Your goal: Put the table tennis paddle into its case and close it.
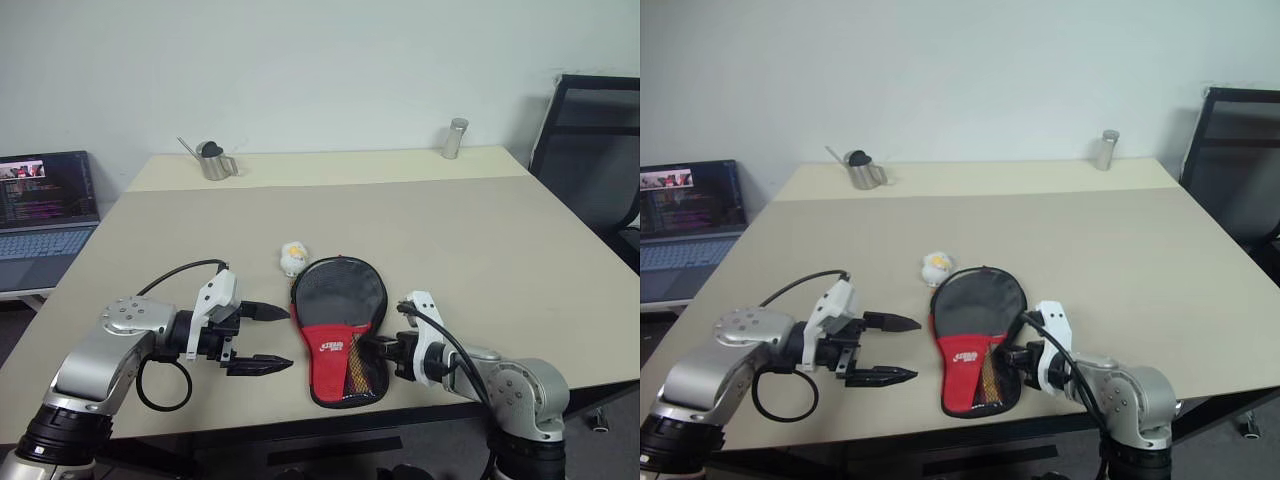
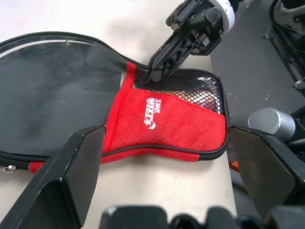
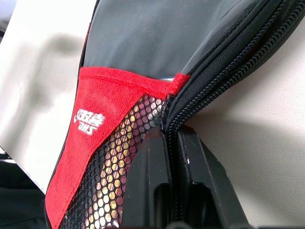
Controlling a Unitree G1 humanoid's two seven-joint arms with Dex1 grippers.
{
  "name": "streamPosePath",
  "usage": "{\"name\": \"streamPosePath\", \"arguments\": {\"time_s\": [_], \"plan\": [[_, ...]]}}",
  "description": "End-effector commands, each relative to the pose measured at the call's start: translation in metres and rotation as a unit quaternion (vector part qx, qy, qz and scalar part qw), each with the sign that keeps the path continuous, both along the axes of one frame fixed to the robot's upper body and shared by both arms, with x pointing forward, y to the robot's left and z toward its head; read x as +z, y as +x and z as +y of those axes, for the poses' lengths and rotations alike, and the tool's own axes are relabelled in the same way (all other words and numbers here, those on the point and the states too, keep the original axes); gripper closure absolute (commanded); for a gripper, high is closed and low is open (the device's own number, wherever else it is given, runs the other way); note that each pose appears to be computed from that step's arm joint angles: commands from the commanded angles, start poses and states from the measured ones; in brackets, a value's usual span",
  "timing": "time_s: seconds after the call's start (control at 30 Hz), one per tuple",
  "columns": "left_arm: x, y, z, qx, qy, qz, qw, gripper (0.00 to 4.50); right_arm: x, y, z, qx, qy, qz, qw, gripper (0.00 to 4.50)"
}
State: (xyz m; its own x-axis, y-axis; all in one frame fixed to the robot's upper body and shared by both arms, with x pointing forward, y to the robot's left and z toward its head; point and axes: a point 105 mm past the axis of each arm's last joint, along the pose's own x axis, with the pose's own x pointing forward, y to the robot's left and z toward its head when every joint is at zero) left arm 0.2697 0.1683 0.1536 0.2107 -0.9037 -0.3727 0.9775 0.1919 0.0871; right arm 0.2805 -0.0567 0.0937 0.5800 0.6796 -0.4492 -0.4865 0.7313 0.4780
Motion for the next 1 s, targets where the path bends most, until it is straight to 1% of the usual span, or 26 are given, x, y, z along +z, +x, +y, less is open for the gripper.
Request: {"name": "streamPosePath", "arguments": {"time_s": [0.03, 0.1, 0.17, 0.27, 0.33, 0.43, 0.47, 0.57, 0.63, 0.73, 0.9, 1.0], "plan": [[0.005, 0.0, 0.001, -0.007, 0.009, -0.016, 1.0, 0.0, 0.004, -0.006, 0.005, 0.016, 0.003, -0.007, 1.0, 4.2], [0.005, 0.0, 0.001, -0.007, 0.009, -0.017, 1.0, 0.0, 0.003, -0.006, 0.002, 0.009, 0.0, -0.008, 1.0, 3.65], [0.004, 0.0, 0.001, -0.006, 0.009, -0.018, 1.0, 0.0, 0.004, -0.005, -0.002, 0.0, -0.003, -0.011, 1.0, 3.01], [0.004, -0.001, 0.001, -0.004, 0.009, -0.019, 1.0, 0.0, 0.01, -0.004, -0.009, -0.002, -0.018, -0.032, 0.999, 1.9], [0.003, -0.001, 0.001, -0.001, 0.007, -0.019, 1.0, 0.0, 0.02, -0.006, -0.011, 0.012, -0.029, -0.06, 0.998, 1.28], [0.003, 0.0, 0.001, 0.007, 0.002, -0.022, 1.0, 0.0, 0.042, -0.012, -0.008, 0.061, -0.041, -0.118, 0.99, 0.22], [0.003, 0.0, 0.002, 0.011, 0.0, -0.022, 1.0, 0.0, 0.048, -0.014, -0.006, 0.074, -0.04, -0.129, 0.988, 0.05], [0.005, 0.006, 0.003, 0.032, -0.012, -0.026, 0.999, 0.0, 0.068, -0.014, -0.006, 0.107, -0.042, -0.179, 0.977, 0.05], [0.007, 0.015, 0.006, 0.061, -0.023, -0.033, 0.997, 0.0, 0.079, -0.006, -0.008, 0.112, -0.048, -0.211, 0.97, 0.05], [0.01, 0.032, 0.012, 0.111, -0.035, -0.05, 0.992, 0.0, 0.089, 0.01, -0.01, 0.106, -0.056, -0.244, 0.962, 0.05], [0.018, 0.059, 0.02, 0.184, -0.048, -0.086, 0.978, 0.0, 0.091, 0.024, 0.015, 0.142, -0.056, -0.285, 0.946, 0.05], [0.025, 0.077, 0.022, 0.221, -0.065, -0.101, 0.968, 0.0, 0.078, 0.03, 0.036, 0.162, -0.069, -0.291, 0.94, 0.05]]}}
